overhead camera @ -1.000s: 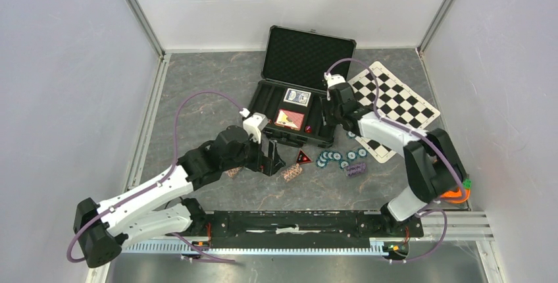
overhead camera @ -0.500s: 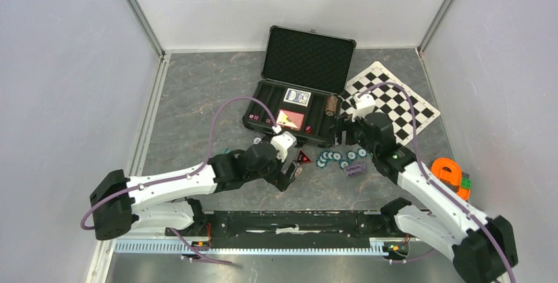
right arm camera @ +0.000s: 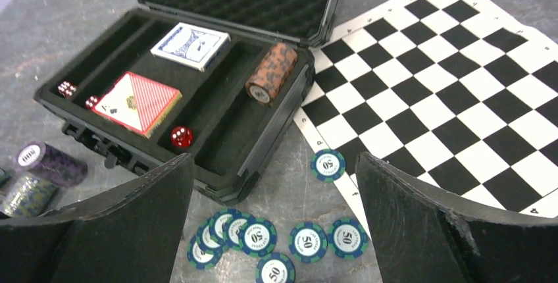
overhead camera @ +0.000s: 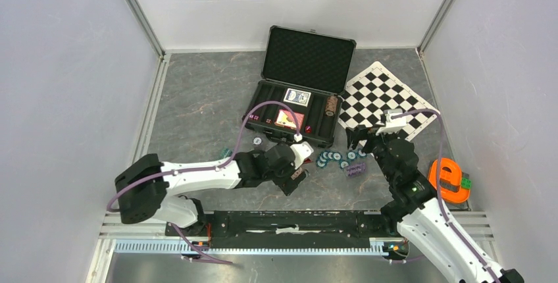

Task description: Pack up texas hold em set

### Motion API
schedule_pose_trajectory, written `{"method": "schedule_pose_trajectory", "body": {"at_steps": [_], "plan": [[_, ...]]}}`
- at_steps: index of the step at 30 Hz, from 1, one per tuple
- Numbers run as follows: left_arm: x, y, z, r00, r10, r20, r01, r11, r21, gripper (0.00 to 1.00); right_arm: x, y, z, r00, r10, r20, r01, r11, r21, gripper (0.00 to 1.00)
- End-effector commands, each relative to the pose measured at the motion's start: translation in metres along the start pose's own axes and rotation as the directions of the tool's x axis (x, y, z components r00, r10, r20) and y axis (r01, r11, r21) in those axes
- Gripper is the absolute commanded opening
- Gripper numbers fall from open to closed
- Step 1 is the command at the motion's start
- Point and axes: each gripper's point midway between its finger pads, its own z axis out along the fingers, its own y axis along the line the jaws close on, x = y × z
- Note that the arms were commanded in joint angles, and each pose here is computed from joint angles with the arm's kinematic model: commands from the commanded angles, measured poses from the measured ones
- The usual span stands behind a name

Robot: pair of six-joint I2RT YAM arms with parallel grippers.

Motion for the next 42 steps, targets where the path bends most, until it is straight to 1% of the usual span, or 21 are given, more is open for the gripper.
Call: {"method": "schedule_pose_trajectory", "body": {"at_steps": [1,4,7,8,9,10,16,18,20,21,22,24,28,30,33,35,37,39,42], "plan": [[-0.018,0.007,0.008,0.997,0.079,0.012,-0.079,0.996,-0.051,0.95,-0.017,-0.002,-0.002,0.994,0.054,0.090,-0.055,0.998,0.013,0.98],[-0.022,0.004,0.014,0.995,0.094,0.013,-0.093,0.995,-0.041,0.89,-0.016,0.001,-0.002,0.995,0.061,0.081,-0.061,0.998,-0.001,0.98],[-0.019,0.008,0.022,0.995,0.098,-0.030,-0.100,0.993,-0.070,0.85,-0.014,0.003,0.001,0.996,0.061,0.067,-0.061,0.998,-0.005,0.97],[-0.016,0.009,0.025,0.994,0.100,-0.050,-0.103,0.992,-0.075,0.83,-0.014,0.003,0.001,0.996,0.062,0.063,-0.061,0.998,-0.007,0.97],[-0.013,0.010,0.028,0.992,0.101,-0.072,-0.106,0.991,-0.076,0.77,-0.014,0.004,0.001,0.996,0.062,0.061,-0.062,0.998,-0.011,0.97],[-0.010,0.010,0.031,0.991,0.096,-0.093,-0.103,0.992,-0.075,0.73,-0.013,0.005,0.001,0.996,0.061,0.058,-0.061,0.998,-0.013,0.97],[-0.001,0.008,0.041,0.987,0.050,-0.151,-0.060,0.996,-0.061,0.68,-0.011,0.009,0.003,0.997,0.064,0.043,-0.062,0.998,-0.032,0.97],[0.001,0.010,0.041,0.985,0.044,-0.168,-0.056,0.996,-0.066,0.59,-0.010,0.010,0.004,0.997,0.065,0.037,-0.064,0.997,-0.040,0.97],[-0.003,0.011,0.035,0.984,0.033,-0.174,-0.047,0.996,-0.078,0.47,-0.011,0.011,0.004,0.997,0.068,0.037,-0.066,0.997,-0.044,0.97],[-0.007,0.010,0.031,0.985,0.026,-0.169,-0.039,0.996,-0.077,0.43,-0.011,0.011,0.004,0.997,0.067,0.039,-0.066,0.997,-0.042,0.97],[-0.013,0.009,0.025,0.988,0.016,-0.154,-0.027,0.997,-0.068,0.41,-0.012,0.011,0.003,0.997,0.065,0.042,-0.063,0.997,-0.039,0.97],[-0.031,0.005,0.011,0.994,-0.008,-0.105,0.002,0.998,-0.055,0.40,-0.013,0.009,0.003,0.997,0.063,0.046,-0.061,0.998,-0.033,0.96],[-0.070,0.005,-0.019,0.996,-0.091,0.020,0.091,0.995,-0.027,0.38,-0.015,0.007,0.004,0.997,0.057,0.050,-0.056,0.998,-0.018,0.96],[-0.090,0.011,-0.028,0.980,-0.192,0.058,0.190,0.981,0.038,0.38,-0.015,0.006,0.004,0.997,0.056,0.052,-0.055,0.998,-0.014,0.96],[-0.123,0.024,-0.035,0.937,-0.327,0.124,0.311,0.941,0.132,0.37,-0.015,0.004,0.004,0.997,0.055,0.053,-0.055,0.998,-0.002,0.95],[-0.147,0.034,-0.036,0.909,-0.371,0.188,0.345,0.925,0.159,0.37,-0.014,0.002,0.004,0.997,0.056,0.053,-0.057,0.998,0.008,0.95],[-0.168,0.042,-0.033,0.893,-0.388,0.230,0.359,0.920,0.159,0.37,-0.013,0.001,0.005,0.997,0.062,0.051,-0.063,0.998,0.018,0.95],[-0.186,0.049,-0.023,0.885,-0.399,0.239,0.369,0.915,0.161,0.36,-0.013,-0.001,0.005,0.996,0.067,0.051,-0.068,0.997,0.026,0.94],[-0.205,0.060,0.000,0.882,-0.415,0.221,0.390,0.908,0.152,0.35,-0.011,-0.001,0.006,0.996,0.071,0.047,-0.072,0.997,0.030,0.93]]}}
